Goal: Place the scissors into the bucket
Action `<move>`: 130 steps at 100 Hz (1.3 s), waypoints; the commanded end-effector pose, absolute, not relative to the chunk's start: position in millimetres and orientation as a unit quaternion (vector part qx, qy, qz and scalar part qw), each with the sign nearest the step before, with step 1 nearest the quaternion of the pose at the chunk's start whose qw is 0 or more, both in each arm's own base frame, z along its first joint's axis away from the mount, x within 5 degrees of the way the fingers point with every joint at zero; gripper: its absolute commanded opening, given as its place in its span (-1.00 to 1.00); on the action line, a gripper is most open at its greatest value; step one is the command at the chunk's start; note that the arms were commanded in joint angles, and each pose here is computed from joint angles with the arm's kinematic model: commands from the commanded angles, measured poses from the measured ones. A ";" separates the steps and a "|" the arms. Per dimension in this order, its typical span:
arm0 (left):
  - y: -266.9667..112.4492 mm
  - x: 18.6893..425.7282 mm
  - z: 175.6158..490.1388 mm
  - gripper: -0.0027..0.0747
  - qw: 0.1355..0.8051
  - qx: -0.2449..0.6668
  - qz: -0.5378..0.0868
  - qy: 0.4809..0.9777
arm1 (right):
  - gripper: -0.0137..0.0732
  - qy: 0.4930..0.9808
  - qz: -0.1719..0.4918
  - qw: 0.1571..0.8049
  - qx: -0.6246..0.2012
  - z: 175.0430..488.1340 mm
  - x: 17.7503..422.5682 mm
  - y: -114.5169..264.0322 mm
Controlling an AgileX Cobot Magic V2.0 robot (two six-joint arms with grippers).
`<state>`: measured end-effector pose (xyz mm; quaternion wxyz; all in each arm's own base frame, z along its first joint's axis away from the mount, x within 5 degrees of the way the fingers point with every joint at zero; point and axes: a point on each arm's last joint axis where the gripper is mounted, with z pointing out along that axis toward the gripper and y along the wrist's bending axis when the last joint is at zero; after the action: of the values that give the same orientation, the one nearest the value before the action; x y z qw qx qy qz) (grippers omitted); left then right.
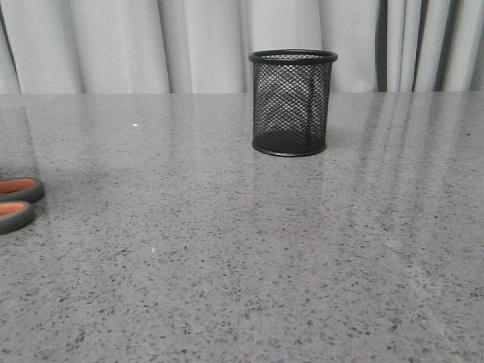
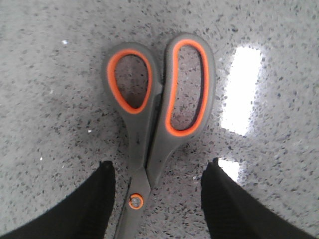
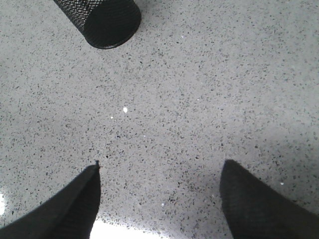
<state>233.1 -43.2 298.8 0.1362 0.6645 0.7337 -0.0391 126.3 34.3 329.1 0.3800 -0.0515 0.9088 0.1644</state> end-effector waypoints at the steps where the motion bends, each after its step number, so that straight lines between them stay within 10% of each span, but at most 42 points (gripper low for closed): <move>1: -42.8 239.6 304.9 0.02 0.150 0.678 -0.023 0.720 | 0.37 0.893 0.169 0.413 -0.051 341.8 130.1 34.8; 130: -45.1 271.1 253.9 0.02 0.087 0.690 -0.066 0.716 | 0.37 0.894 0.168 0.412 -0.055 341.5 129.8 35.0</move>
<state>270.5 -43.8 251.1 0.0787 0.6917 0.7152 -0.0629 126.2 34.3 329.0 0.3796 -0.0551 0.9090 0.1632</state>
